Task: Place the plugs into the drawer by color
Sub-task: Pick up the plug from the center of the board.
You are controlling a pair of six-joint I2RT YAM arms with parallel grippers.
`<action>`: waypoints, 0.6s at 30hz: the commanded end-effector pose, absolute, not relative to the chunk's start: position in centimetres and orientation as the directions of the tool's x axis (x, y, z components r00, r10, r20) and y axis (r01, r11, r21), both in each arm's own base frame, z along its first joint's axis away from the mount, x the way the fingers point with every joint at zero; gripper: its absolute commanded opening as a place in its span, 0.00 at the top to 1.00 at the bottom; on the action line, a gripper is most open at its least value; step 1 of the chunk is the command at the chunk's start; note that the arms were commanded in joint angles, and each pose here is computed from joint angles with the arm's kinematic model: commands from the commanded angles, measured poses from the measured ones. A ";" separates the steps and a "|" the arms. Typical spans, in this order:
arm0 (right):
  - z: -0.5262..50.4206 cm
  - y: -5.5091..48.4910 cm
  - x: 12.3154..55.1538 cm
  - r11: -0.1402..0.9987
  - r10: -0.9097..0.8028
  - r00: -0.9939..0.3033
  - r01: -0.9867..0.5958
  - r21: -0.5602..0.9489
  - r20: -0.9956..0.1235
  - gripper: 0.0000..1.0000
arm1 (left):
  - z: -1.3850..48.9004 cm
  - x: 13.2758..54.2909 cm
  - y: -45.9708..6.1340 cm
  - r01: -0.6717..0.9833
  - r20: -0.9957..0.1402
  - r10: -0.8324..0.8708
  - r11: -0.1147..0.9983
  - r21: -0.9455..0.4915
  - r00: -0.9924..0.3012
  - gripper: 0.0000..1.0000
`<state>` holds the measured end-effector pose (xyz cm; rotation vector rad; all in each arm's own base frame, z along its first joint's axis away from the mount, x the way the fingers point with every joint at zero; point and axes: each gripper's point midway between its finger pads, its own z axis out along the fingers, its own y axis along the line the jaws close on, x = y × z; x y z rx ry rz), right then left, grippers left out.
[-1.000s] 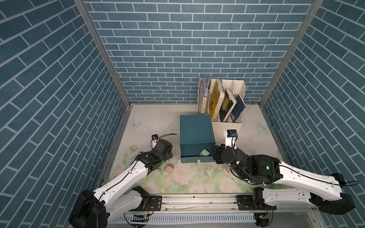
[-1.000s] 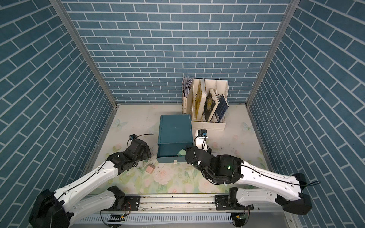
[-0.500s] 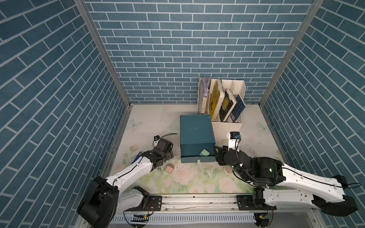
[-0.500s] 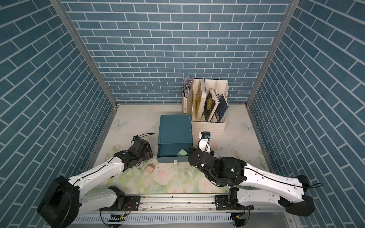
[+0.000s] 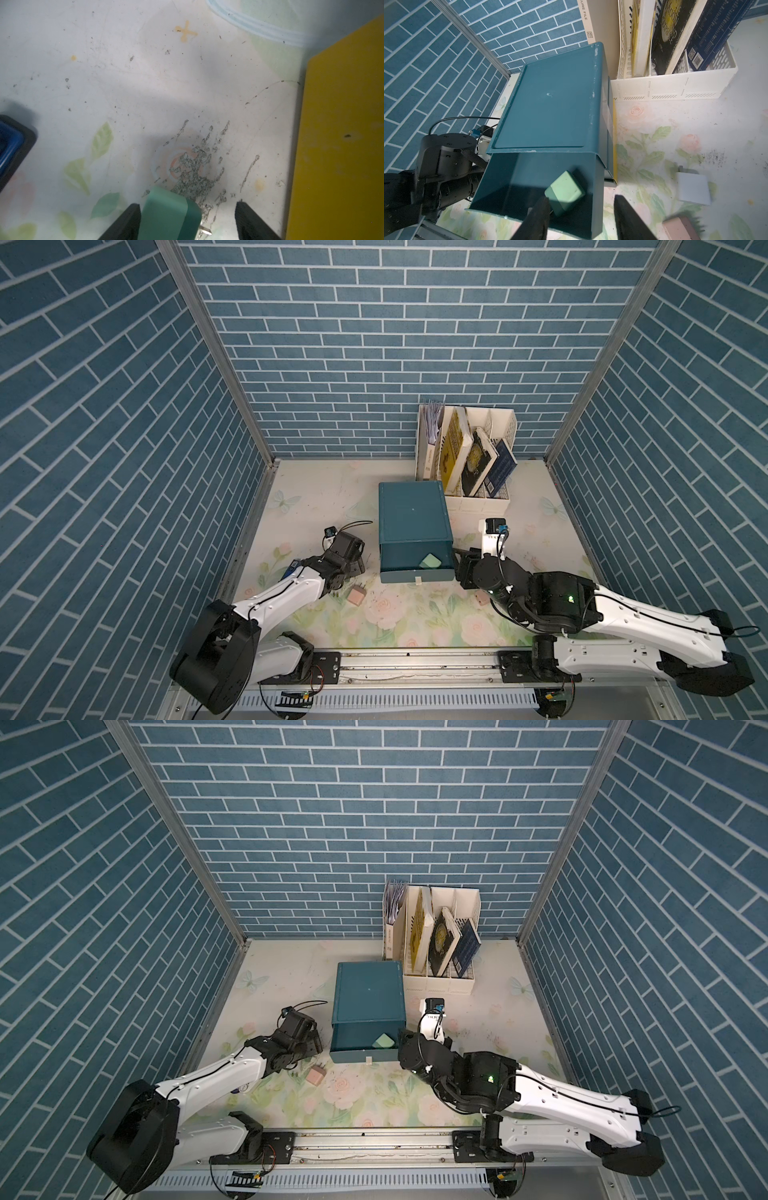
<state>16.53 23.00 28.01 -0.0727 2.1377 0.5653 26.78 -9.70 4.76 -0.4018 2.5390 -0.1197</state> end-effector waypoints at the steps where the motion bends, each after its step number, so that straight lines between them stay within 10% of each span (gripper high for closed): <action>1: 28.7 22.4 16.6 0.891 0.189 -0.587 -0.234 0.389 -0.787 0.47 | 4.9 27.3 -9.5 -0.274 -0.521 -0.318 0.948 -0.163 -0.792 0.24; 18: 29.1 22.1 16.6 0.891 0.196 -0.582 -0.231 0.392 -0.789 0.49 | 3.9 27.1 -9.2 -0.274 -0.499 -0.300 0.953 -0.126 -0.813 0.35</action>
